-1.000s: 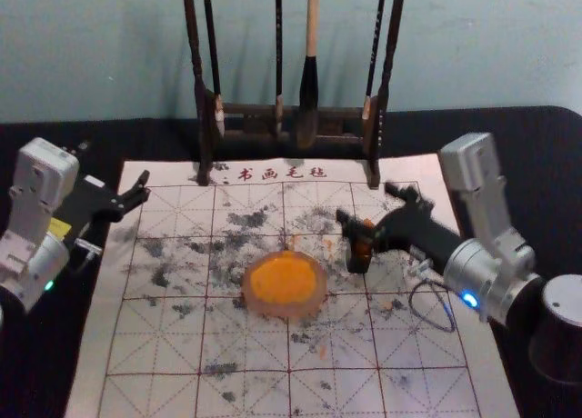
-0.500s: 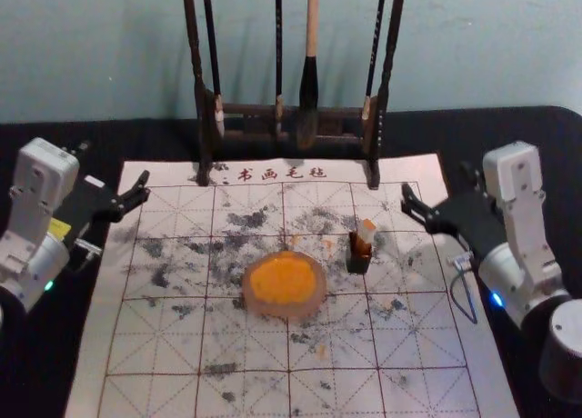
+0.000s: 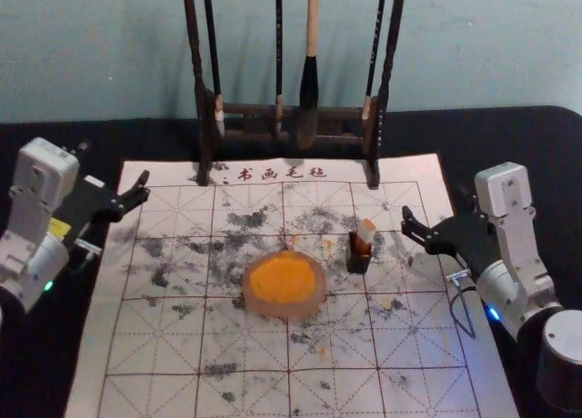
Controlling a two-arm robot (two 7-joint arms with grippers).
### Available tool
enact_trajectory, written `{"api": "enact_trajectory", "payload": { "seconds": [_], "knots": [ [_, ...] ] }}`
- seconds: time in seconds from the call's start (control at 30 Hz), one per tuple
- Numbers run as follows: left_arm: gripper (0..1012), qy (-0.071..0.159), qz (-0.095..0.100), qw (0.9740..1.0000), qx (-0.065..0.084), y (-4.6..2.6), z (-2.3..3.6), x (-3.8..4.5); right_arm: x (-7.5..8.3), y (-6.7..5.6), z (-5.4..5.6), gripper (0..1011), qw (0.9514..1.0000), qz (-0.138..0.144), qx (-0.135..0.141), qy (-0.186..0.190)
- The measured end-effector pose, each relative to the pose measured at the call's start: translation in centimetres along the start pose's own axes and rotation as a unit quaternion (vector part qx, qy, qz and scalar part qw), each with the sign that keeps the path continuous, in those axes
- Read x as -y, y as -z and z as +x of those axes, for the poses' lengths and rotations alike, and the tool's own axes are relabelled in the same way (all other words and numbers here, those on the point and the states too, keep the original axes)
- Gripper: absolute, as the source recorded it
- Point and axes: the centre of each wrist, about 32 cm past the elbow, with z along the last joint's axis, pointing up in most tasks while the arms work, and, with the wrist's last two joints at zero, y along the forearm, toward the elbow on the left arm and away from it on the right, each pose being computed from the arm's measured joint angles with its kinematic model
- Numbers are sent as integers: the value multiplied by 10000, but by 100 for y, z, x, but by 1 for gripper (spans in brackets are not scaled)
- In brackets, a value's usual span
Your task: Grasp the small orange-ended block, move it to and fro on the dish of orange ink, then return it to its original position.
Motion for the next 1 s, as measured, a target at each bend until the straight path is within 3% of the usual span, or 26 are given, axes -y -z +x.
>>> {"api": "enact_trajectory", "payload": {
  "seconds": [1.0],
  "knots": [
    [1001,0,0,10000,0,0,0,0,6,-21,-1,1000,10000,43,23,11]
  ]
}}
